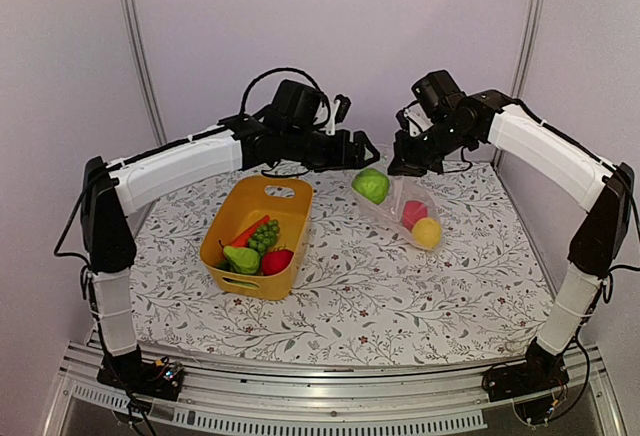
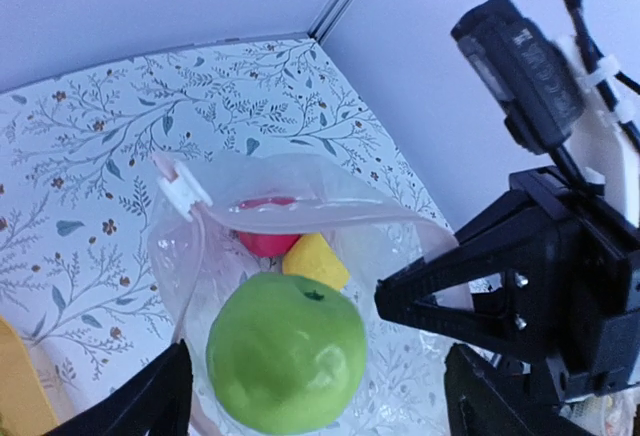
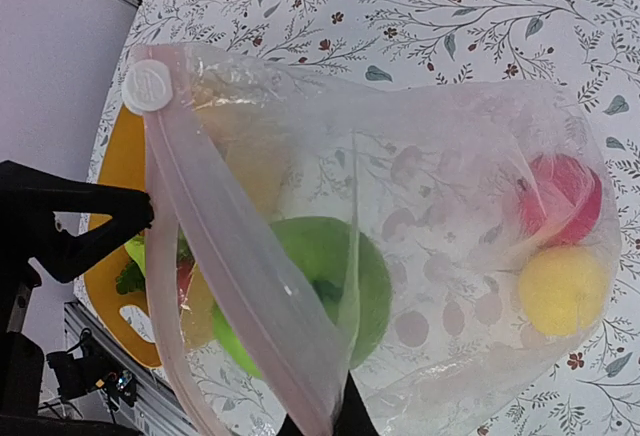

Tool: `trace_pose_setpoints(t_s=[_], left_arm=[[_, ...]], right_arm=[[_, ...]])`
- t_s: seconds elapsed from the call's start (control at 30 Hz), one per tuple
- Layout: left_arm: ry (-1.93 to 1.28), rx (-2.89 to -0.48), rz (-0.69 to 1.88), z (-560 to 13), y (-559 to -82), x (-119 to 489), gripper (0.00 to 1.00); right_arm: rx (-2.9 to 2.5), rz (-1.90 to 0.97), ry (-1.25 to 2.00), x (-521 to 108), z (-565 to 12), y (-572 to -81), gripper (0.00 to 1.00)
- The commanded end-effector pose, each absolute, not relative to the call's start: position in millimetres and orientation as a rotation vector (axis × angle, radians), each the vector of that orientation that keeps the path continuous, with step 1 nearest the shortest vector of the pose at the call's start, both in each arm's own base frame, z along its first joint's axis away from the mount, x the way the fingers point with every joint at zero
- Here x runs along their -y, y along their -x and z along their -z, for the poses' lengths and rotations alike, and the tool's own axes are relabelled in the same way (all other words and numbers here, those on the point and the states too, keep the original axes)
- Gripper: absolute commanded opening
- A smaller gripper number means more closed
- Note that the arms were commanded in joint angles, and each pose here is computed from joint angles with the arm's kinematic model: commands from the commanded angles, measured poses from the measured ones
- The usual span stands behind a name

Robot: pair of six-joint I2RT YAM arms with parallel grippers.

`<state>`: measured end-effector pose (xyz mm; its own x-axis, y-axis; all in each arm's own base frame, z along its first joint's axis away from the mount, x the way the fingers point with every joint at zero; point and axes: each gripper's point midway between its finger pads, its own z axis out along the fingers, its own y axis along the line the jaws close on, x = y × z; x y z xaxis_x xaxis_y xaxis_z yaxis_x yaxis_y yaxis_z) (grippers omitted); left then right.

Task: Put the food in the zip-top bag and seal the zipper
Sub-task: Place the fake fruit in the zipper food storage bag, then pick up the fake fruit from the bin.

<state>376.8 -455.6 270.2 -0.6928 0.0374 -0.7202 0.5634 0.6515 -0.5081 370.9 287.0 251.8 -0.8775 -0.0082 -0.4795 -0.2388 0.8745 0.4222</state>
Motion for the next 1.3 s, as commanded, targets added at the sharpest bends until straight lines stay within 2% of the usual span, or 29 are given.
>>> trace_pose_setpoints(t_s=[0.0, 0.13, 0.23, 0.33, 0.53, 0.9, 1.0, 1.1, 1.27], left_arm=[[-0.468, -2.031, 0.92, -333, -376, 444, 0.93], [-0.443, -1.926, 0.896, -382, -371, 425, 0.95], [-0.39, -1.948, 0.791, -389, -368, 394, 0.95], [-0.348, -2.084, 0.64, -349, -365, 355, 0.92], [-0.279, -2.382, 0.471, -258, -337, 274, 0.78], [-0.259, -2.764, 0.239, -168, -297, 215, 0.72], [-0.173, -2.799, 0.16, -164, -292, 200, 0.72], [-0.004, -2.81, 0.104, -162, -287, 185, 0.78], [0.29, -2.707, 0.146, -149, -303, 183, 0.81]], right_arm=[[-2.559, -0.694, 0.159, -290, -259, -372, 0.0], [-2.564, -0.723, 0.121, -284, -256, -378, 0.0], [-2.54, -0.689, 0.105, -273, -263, -384, 0.0], [-2.522, -0.649, 0.09, -260, -272, -390, 0.0], [-2.544, -0.609, 0.134, -252, -263, -383, 0.0], [-2.565, -0.678, 0.149, -258, -244, -372, 0.0], [-2.564, -0.688, 0.16, -258, -243, -370, 0.0], [-2.569, -0.679, 0.178, -257, -239, -369, 0.0], [-2.572, -0.693, 0.196, -260, -235, -368, 0.0]])
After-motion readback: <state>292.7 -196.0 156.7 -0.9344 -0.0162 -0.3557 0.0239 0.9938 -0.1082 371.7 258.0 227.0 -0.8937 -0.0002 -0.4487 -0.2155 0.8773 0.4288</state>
